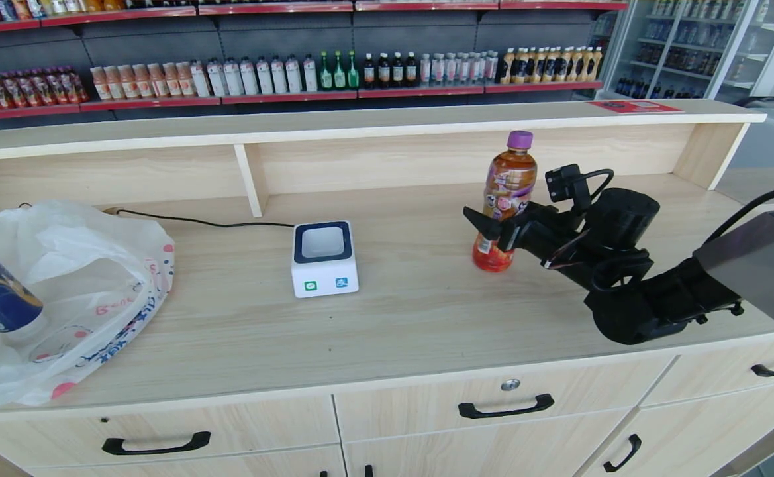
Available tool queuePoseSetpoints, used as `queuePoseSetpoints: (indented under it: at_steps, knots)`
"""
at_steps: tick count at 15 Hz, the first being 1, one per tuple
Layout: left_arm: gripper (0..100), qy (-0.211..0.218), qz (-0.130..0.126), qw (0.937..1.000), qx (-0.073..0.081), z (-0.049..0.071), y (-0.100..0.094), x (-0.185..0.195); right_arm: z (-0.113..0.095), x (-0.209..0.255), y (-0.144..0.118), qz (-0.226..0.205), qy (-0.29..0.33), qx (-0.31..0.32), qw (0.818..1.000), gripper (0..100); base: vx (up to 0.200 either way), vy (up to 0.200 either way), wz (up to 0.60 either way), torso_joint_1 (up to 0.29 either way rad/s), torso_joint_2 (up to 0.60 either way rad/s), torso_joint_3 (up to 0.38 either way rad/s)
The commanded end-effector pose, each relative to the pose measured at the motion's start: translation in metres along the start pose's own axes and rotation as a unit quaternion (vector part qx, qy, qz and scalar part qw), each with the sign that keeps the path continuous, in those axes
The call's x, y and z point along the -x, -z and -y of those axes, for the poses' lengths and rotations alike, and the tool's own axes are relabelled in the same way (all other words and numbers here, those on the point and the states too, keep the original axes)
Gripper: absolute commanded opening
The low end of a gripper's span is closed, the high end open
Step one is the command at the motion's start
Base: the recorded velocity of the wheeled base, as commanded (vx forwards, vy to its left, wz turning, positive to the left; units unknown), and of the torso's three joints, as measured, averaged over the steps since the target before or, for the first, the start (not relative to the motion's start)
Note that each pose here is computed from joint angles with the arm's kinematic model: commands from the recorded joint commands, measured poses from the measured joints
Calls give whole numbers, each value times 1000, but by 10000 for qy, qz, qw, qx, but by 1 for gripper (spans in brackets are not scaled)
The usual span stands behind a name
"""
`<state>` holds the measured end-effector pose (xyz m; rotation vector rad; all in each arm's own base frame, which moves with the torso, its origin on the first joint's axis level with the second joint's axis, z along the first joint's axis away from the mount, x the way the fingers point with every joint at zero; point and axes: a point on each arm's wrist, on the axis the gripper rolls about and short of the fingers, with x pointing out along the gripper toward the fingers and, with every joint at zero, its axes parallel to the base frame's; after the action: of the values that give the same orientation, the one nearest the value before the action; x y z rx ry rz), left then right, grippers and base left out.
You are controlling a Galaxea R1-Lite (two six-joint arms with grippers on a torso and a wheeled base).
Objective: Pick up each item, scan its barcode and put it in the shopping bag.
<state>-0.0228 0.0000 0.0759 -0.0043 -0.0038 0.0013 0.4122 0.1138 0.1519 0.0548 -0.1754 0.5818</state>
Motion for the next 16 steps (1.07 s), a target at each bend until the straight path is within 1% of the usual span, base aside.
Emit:
queuePoseSetpoints:
  at_steps: [1,7,8,16]
  knots:
    - [100,-1,4,10000,2,0,0,0,1,-1,-1,24,10,7,10000,100,0,0,0,0,0,0]
    - [100,-1,4,10000,2,0,0,0,5,-3,-2,67,30,28,10000,100,0,0,0,0,0,0]
    - [100,-1,4,10000,2,0,0,0,5,-3,-2,81,29,33,10000,0,0,0,0,0,0,0]
    - [100,-1,4,10000,9,0,0,0,5,-4,-6,147,32,57,9999,0,0,0,0,0,0,0]
